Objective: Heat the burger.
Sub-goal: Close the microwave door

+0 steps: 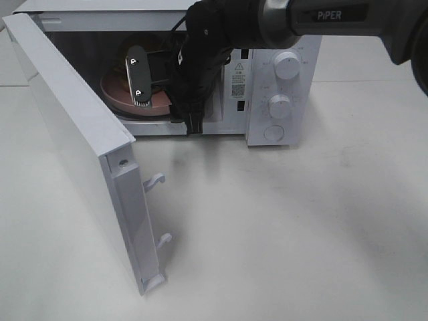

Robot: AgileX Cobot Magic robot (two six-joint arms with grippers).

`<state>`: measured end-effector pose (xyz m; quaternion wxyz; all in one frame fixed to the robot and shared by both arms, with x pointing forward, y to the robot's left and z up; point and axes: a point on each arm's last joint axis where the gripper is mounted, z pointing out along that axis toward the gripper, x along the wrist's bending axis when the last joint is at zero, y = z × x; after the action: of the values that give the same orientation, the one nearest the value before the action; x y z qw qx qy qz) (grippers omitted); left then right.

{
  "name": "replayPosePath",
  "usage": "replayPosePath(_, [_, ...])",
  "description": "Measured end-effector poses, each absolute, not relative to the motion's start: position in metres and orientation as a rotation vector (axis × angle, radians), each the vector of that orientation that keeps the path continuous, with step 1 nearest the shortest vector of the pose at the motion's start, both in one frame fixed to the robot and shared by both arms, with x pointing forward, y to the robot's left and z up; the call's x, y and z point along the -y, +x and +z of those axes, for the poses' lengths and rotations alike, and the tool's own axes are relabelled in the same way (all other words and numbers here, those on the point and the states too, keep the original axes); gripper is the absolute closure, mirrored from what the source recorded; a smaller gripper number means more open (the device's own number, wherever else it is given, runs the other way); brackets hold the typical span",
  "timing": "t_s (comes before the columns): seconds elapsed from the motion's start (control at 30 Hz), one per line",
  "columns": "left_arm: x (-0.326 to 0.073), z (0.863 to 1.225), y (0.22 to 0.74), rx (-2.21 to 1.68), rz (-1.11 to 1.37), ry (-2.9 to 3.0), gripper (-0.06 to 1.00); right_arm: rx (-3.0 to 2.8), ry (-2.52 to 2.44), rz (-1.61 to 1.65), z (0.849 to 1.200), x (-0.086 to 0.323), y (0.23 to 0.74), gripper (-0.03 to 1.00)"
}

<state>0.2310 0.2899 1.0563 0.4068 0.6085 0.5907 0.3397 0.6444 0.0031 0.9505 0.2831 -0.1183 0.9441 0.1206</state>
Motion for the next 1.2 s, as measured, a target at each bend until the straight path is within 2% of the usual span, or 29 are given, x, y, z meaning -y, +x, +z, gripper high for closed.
replayPosePath(0.13, [-0.290, 1.056, 0.231, -1.490, 0.857, 1.535, -0.05, -2.533, -0.298, 0.332, 0.950, 0.002, 0.637, 0.36])
replayPosePath(0.47, [-0.290, 1.056, 0.231, -1.490, 0.857, 1.535, -0.05, -2.501, -0.202, 0.417, 0.957, 0.021, 0.610, 0.22])
replayPosePath(1.2, [-0.290, 1.056, 0.231, -1.490, 0.857, 1.535, -0.05, -2.475, 0.076, 0.549, 0.991, 0.066, 0.561, 0.18])
